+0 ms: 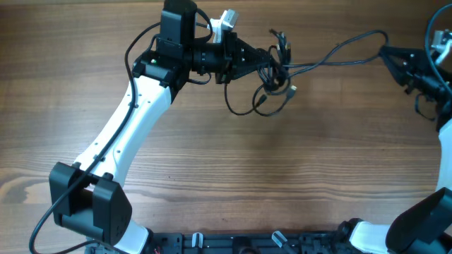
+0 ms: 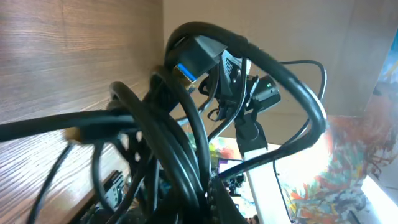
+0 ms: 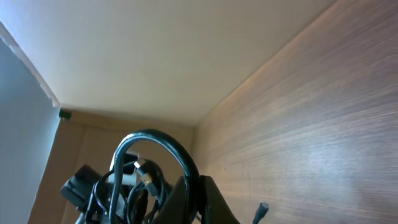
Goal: Untangle cables
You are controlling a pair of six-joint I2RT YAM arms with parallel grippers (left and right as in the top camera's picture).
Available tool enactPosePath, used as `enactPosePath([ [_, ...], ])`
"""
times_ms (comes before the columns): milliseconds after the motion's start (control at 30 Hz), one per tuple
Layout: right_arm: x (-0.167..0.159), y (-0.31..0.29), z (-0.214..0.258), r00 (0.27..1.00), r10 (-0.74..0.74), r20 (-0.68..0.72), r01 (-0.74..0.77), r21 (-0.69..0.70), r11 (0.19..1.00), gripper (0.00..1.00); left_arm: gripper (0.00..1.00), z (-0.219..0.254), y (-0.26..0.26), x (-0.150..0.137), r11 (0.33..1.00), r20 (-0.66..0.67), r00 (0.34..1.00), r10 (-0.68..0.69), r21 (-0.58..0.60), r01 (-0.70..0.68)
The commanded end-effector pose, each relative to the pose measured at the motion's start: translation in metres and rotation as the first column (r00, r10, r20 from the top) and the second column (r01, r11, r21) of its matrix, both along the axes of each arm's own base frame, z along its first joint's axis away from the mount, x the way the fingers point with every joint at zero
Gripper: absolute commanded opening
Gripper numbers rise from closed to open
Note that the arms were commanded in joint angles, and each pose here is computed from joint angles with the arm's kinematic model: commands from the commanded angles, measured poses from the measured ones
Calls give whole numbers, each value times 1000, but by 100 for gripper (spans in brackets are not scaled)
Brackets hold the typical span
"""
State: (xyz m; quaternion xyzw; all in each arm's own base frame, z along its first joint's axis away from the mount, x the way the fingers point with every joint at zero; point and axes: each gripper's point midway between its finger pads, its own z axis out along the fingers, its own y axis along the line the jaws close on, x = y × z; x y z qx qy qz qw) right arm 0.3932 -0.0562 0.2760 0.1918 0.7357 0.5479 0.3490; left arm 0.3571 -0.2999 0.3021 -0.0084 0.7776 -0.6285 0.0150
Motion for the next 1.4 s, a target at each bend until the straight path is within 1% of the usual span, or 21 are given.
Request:
enactPosePath([
  [0, 2, -47, 1, 983, -183, 2, 183, -76, 980, 6, 9, 11, 2, -4, 999, 38, 999, -27, -22, 28],
  [133, -3, -81, -8, 952, -305, -38, 300, -99, 949, 6, 9, 11, 2, -4, 999, 38, 999, -27, -22, 28],
  [233, -7, -90, -22, 930, -355, -97, 343, -122, 931, 6, 8, 11, 2, -4, 999, 43, 999, -28, -22, 29],
  [300, -8, -97, -33, 904, -403, -144, 383, -147, 912, 6, 8, 11, 3, -4, 999, 43, 999, -28, -22, 29],
  [367, -12, -108, -50, 856, -473, -209, 437, -198, 877, 6, 8, 11, 3, -4, 999, 43, 999, -28, -22, 29],
  [433, -17, -117, -63, 814, -524, -251, 467, -252, 847, 10, 8, 11, 2, -4, 999, 59, 998, -31, -21, 32],
  [567, -25, -108, -76, 822, -497, -279, 417, -300, 858, 11, 8, 11, 3, -4, 999, 64, 997, -31, -21, 33],
  [633, -29, -101, -81, 827, -472, -305, 385, -306, 871, 16, 8, 11, 2, -4, 999, 64, 997, -32, -21, 33],
  [667, -30, -94, -83, 837, -449, -312, 359, -307, 882, 23, 8, 11, 3, -4, 999, 65, 997, -31, -21, 33],
  [700, -32, -88, -86, 842, -432, -323, 338, -309, 889, 35, 8, 11, 3, -4, 999, 65, 997, -31, -21, 33],
  [733, -33, -78, -89, 854, -399, -334, 299, -311, 902, 51, 9, 11, 2, -4, 999, 65, 997, -32, -21, 33],
  [800, -31, -53, -90, 888, -315, -334, 214, -305, 928, 66, 8, 11, 2, -4, 999, 65, 997, -32, -21, 33],
  [833, -29, -39, -86, 913, -259, -314, 167, -294, 941, 70, 8, 11, 2, -4, 999, 65, 997, -32, -21, 33],
  [900, -21, 1, -69, 973, -88, -215, 31, -252, 967, 72, 8, 11, 2, -4, 999, 65, 997, -32, -21, 33],
  [933, -17, 32, -54, 992, 47, -117, -74, -235, 969, 74, 9, 11, 2, -4, 999, 65, 997, -32, -21, 33],
  [1033, -11, 82, -38, 977, 215, -4, -209, -252, 945, 74, 8, 11, 2, -4, 999, 63, 997, -33, -21, 34],
  [1100, -5, 122, -27, 943, 323, 86, -283, -306, 909, 74, 8, 13, 0, -10, 997, 59, 996, -64, -34, 66],
  [1200, -4, 165, -15, 887, 427, 173, -346, -361, 866, 74, 8, 16, -3, -19, 993, 55, 993, -105, -52, 107],
  [1233, -4, 176, -16, 880, 441, 177, -353, -378, 856, 74, 8, 16, -3, -19, 992, 54, 993, -109, -55, 112],
  [1300, -2, 191, -25, 893, 431, 129, -351, -401, 846, 74, 8, 16, -3, -19, 992, 53, 993, -109, -55, 112],
  [1367, -6, 204, -30, 886, 450, 109, -373, -409, 833, 74, 8, 16, -3, -19, 992, 54, 993, -109, -55, 112],
])
